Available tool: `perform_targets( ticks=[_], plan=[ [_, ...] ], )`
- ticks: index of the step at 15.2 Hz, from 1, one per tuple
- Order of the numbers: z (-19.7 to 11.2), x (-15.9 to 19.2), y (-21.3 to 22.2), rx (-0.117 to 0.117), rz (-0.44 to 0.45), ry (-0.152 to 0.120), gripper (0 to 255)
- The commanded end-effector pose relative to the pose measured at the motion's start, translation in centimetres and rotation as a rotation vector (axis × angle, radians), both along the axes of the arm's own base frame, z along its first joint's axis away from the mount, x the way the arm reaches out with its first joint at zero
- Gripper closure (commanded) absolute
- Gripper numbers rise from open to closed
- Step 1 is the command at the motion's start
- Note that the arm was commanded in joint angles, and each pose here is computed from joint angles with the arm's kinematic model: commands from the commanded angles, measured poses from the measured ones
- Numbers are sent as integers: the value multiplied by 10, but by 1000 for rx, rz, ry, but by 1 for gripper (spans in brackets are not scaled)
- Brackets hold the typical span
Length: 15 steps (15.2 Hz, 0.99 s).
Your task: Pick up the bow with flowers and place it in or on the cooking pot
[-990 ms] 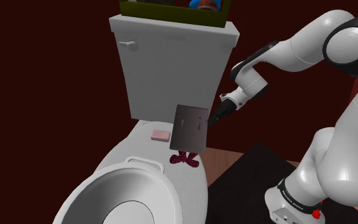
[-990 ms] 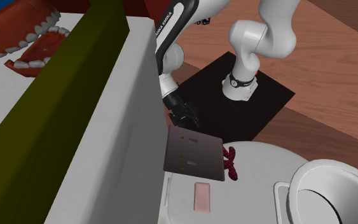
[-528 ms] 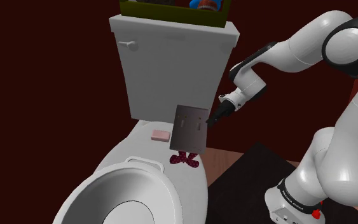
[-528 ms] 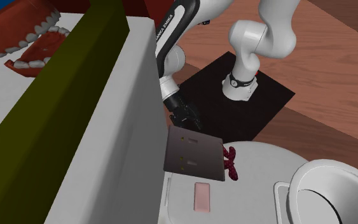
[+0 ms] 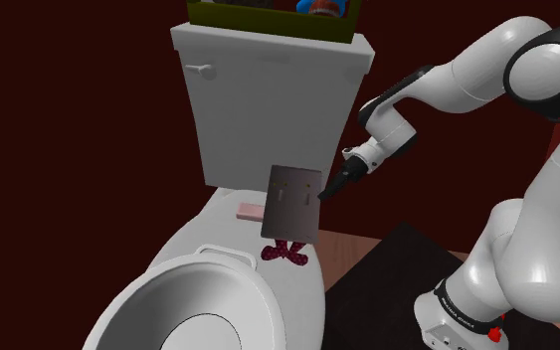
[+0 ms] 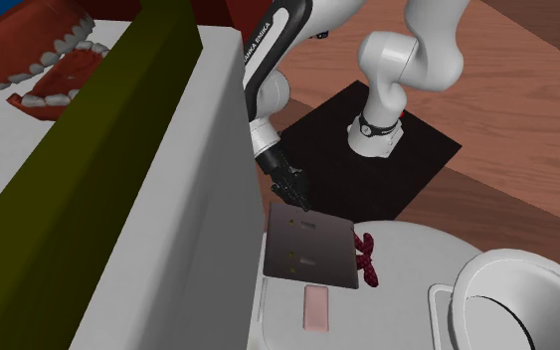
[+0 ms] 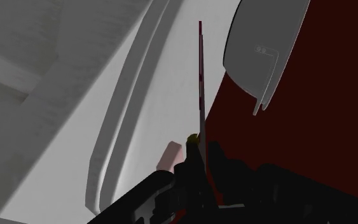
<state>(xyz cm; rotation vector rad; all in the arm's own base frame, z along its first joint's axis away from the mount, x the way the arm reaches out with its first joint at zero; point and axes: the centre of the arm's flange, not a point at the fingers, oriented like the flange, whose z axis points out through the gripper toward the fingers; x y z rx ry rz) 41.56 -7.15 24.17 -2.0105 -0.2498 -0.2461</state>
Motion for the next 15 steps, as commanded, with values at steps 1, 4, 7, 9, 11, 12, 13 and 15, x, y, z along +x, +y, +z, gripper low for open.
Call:
perform_targets(
  ticks=[1,4,7,9,11,12,13,15],
  plan=[
    [0,0,0,0,1,1,255],
    [5,0,1,0,1,1,255],
    [21,0,1,0,1,1,255],
    [31,0,1,0,1,1,255],
    [42,0,1,0,1,1,255],
    [47,0,1,0,1,1,255],
    [52,0,1,0,1,1,255],
    [63,0,1,0,1,1,255]
  ],
)
